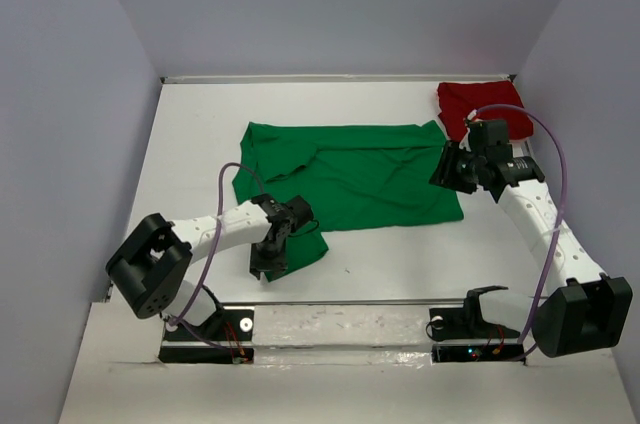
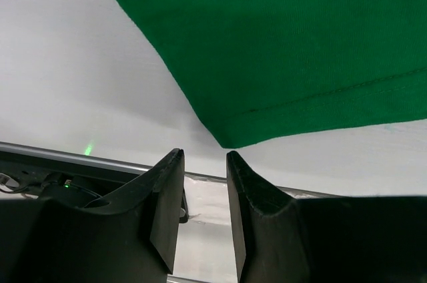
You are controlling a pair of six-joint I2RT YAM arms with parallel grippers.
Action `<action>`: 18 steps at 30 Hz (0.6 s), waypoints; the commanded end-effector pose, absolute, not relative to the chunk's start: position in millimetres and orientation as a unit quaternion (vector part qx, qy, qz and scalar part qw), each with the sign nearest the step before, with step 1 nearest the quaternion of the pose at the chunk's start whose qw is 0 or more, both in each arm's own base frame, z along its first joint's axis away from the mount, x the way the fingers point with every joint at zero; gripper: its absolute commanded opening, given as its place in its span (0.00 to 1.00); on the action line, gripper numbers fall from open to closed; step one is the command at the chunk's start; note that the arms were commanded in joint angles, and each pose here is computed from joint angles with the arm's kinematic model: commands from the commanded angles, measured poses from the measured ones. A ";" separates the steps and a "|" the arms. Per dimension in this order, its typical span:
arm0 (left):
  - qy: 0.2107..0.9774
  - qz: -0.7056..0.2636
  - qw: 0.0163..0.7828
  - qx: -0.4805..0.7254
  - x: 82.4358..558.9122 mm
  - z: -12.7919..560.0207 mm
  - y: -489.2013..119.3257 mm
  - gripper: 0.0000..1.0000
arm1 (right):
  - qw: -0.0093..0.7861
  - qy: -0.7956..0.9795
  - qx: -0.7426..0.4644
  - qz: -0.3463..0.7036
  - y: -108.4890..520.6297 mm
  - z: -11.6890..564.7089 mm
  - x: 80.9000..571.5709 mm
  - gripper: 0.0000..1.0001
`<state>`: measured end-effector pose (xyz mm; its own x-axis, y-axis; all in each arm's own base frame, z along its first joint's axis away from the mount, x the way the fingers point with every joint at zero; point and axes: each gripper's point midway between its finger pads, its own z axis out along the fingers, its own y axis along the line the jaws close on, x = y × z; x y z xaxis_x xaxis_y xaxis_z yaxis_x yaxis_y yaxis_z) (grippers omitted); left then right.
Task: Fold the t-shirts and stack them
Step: Fold the tshirt
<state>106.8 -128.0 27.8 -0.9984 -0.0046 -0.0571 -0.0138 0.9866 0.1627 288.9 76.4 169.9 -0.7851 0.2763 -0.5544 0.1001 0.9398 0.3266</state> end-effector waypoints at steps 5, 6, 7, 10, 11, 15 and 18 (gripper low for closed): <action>0.997 0.075 0.032 0.015 113.6 35.1 -141.4 0.42 | 0.332 0.925 0.090 0.163 82.5 180.7 297.9 0.47; 0.997 0.071 0.032 0.016 113.8 36.0 -144.3 0.42 | 0.335 0.924 0.090 0.163 82.4 181.5 297.3 0.47; 0.997 0.067 0.029 0.016 112.8 34.7 -146.5 0.42 | 0.337 0.923 0.091 0.162 81.7 182.5 298.0 0.47; 0.997 0.065 0.020 0.028 108.1 26.9 -151.2 0.42 | 0.338 0.923 0.089 0.163 82.5 184.6 300.2 0.47; 0.997 0.068 0.010 0.031 105.2 23.4 -151.4 0.42 | 0.336 0.923 0.089 0.165 83.3 184.5 299.8 0.47; 0.998 0.056 0.004 0.040 100.2 17.8 -158.7 0.42 | 0.336 0.923 0.089 0.164 82.9 184.7 298.6 0.47; 0.997 0.061 -0.005 0.044 96.2 12.2 -155.9 0.42 | 0.340 0.921 0.089 0.166 83.1 187.6 298.3 0.47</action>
<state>103.7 -157.2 16.2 -0.9976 0.0671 -0.0151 0.0648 0.9903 0.1229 287.9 81.2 169.6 -0.7938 0.2736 -0.5431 0.0853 0.9343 0.3460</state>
